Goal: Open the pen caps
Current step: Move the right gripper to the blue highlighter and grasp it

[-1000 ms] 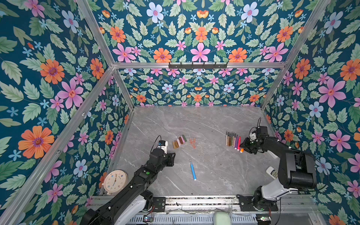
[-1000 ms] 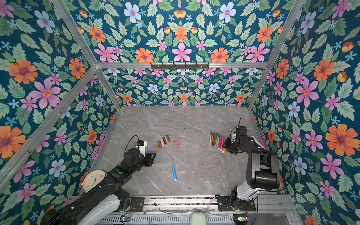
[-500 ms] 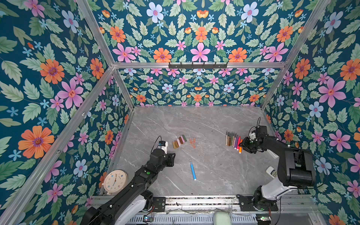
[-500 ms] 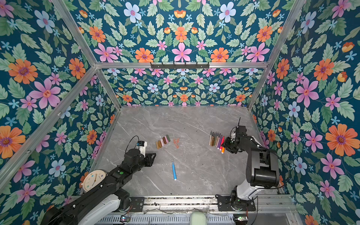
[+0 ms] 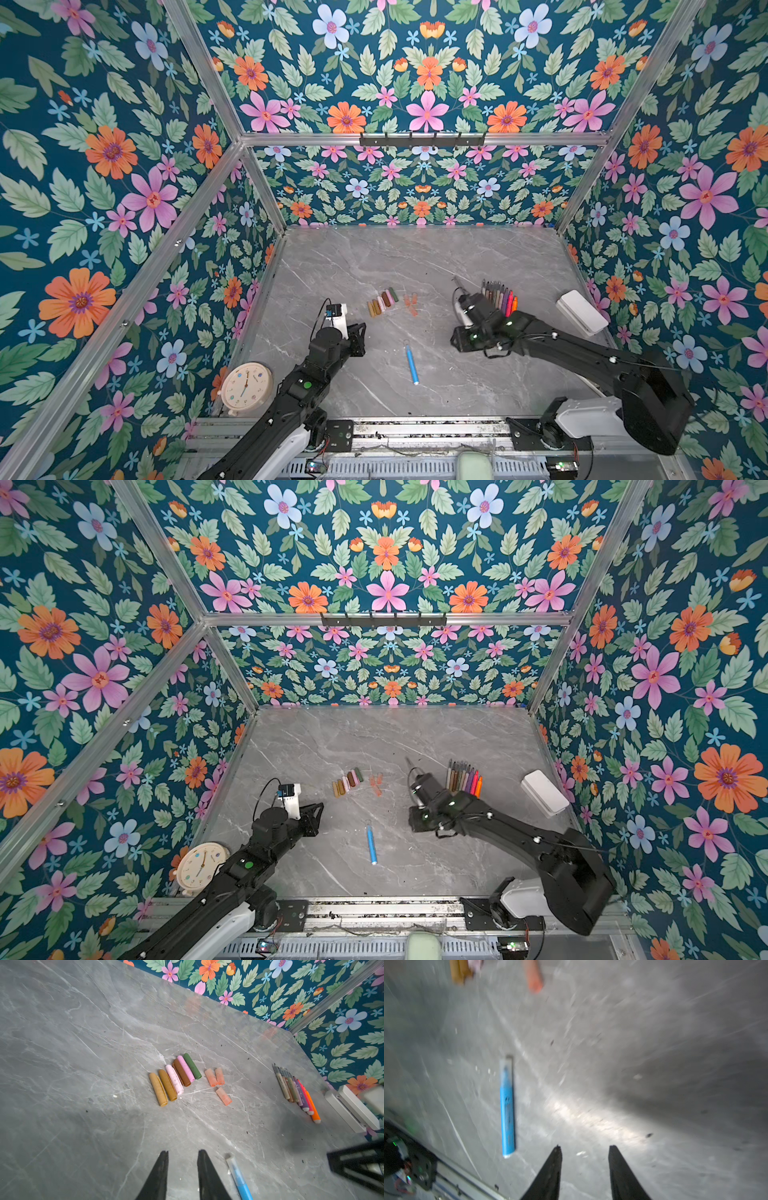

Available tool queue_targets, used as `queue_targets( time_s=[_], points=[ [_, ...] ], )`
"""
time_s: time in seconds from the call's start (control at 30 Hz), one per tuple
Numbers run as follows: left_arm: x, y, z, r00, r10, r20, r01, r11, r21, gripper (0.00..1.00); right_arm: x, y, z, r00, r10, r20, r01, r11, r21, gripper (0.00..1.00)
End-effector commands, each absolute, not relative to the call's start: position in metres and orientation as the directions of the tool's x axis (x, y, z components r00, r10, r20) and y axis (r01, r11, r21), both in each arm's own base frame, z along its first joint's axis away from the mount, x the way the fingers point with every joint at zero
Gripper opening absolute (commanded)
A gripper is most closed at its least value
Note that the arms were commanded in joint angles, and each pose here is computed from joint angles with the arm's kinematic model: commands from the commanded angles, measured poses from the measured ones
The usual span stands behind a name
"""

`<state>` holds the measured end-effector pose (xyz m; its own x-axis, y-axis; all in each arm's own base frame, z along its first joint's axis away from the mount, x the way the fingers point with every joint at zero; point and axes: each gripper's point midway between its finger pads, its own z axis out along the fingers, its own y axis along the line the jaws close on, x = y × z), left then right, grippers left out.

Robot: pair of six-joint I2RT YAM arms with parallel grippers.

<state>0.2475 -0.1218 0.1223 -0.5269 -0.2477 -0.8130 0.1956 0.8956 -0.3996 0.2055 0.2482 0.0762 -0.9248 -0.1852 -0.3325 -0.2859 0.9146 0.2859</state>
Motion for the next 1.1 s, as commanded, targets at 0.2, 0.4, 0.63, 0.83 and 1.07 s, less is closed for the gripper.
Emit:
queue_targets(
  time_s=[0.2, 0.4, 0.63, 0.83, 1.07],
  points=[
    [0.251, -0.115, 0.123, -0.511, -0.276, -0.814, 0.151, 0.903, -0.401, 0.28, 0.159, 0.335, 0.061, -0.926, -0.228, -0.299, -0.317, 0.902, 0.293, 0.35],
    [0.251, -0.114, 0.12, -0.524, -0.274, -0.806, 0.14, 0.906, -0.399, 0.29, 0.152, 0.35, 0.034, -0.948, -0.218, -0.231, -0.277, 0.923, 0.266, 0.28],
    [0.251, -0.114, 0.121, -0.521, -0.276, -0.807, 0.138, 0.906, -0.399, 0.29, 0.149, 0.345, 0.022, -0.948, -0.233, -0.216, -0.274, 0.943, 0.187, 0.27],
    [0.252, -0.114, 0.119, -0.525, -0.273, -0.806, 0.137, 0.908, -0.397, 0.29, 0.149, 0.335, 0.019, -0.935, -0.275, -0.223, -0.29, 0.956, 0.036, 0.27],
    [0.251, -0.113, 0.121, -0.516, -0.279, -0.81, 0.136, 0.907, -0.399, 0.29, 0.147, 0.338, 0.007, -0.938, -0.286, -0.194, -0.287, 0.958, -0.026, 0.27]
  ],
)
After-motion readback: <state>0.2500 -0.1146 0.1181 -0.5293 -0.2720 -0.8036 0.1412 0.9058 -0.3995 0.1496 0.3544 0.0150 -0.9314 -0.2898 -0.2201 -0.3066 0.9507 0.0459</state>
